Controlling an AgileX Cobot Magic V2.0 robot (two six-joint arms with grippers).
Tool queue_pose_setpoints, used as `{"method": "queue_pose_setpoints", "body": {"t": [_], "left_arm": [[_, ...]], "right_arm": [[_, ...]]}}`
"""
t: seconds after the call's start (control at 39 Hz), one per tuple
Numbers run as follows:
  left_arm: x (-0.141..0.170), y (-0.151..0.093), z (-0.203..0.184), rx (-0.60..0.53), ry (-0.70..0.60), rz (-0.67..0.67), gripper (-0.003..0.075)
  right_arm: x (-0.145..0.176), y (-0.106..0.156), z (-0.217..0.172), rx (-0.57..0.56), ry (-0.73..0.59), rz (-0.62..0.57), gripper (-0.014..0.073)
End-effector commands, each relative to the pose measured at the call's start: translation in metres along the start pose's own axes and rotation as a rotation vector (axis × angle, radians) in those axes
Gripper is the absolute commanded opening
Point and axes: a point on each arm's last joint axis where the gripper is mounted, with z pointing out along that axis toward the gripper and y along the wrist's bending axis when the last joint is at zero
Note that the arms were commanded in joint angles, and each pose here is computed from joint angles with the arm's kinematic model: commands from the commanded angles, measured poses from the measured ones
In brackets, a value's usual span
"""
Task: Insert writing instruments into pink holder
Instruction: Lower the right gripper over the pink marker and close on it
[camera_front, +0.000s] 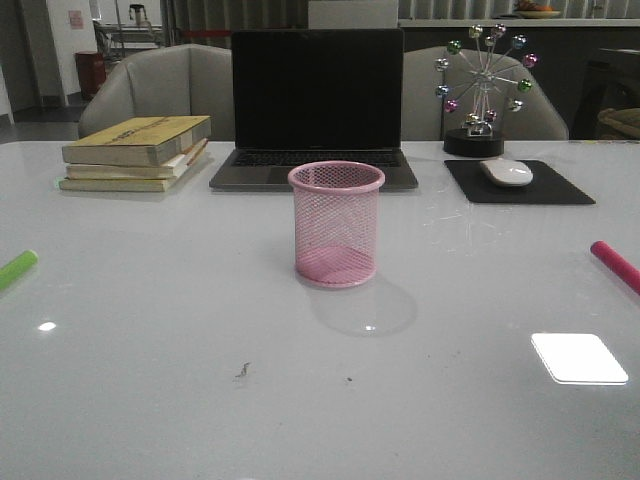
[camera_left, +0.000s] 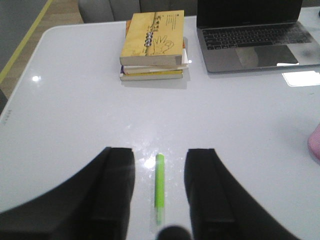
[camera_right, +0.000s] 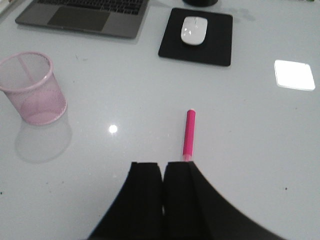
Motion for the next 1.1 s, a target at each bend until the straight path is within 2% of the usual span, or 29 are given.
{"method": "queue_pose_setpoints", "body": {"t": [0.0, 0.05, 0.1, 0.67, 0.87, 1.08], "left_arm": [[-0.014, 0.0, 0.004, 0.001, -0.051, -0.012, 0.0376], [-0.011, 0.0, 0.008, 0.002, -0.015, -0.012, 0.0376], [-0.01, 0.0, 0.011, 0.003, 0.001, -0.012, 0.0376], [-0.01, 0.001, 0.015, 0.003, 0.01, -0.013, 0.0377], [-0.01, 0.001, 0.015, 0.003, 0.01, -0.013, 0.0376], [-0.01, 0.001, 0.015, 0.003, 0.01, -0.013, 0.0375]], "right_arm": [[-0.015, -0.002, 0.009, 0.007, -0.001, -0.012, 0.0281], [-0.014, -0.003, 0.015, 0.004, 0.029, -0.008, 0.0382], [-0.013, -0.004, 0.02, 0.004, 0.048, -0.006, 0.044], [-0.014, -0.005, 0.023, 0.013, 0.05, -0.013, 0.0437], [-0.012, -0.015, 0.042, 0.063, 0.194, 0.079, 0.0437], [-0.039, -0.027, 0.067, 0.107, 0.275, 0.042, 0.0437]]}}
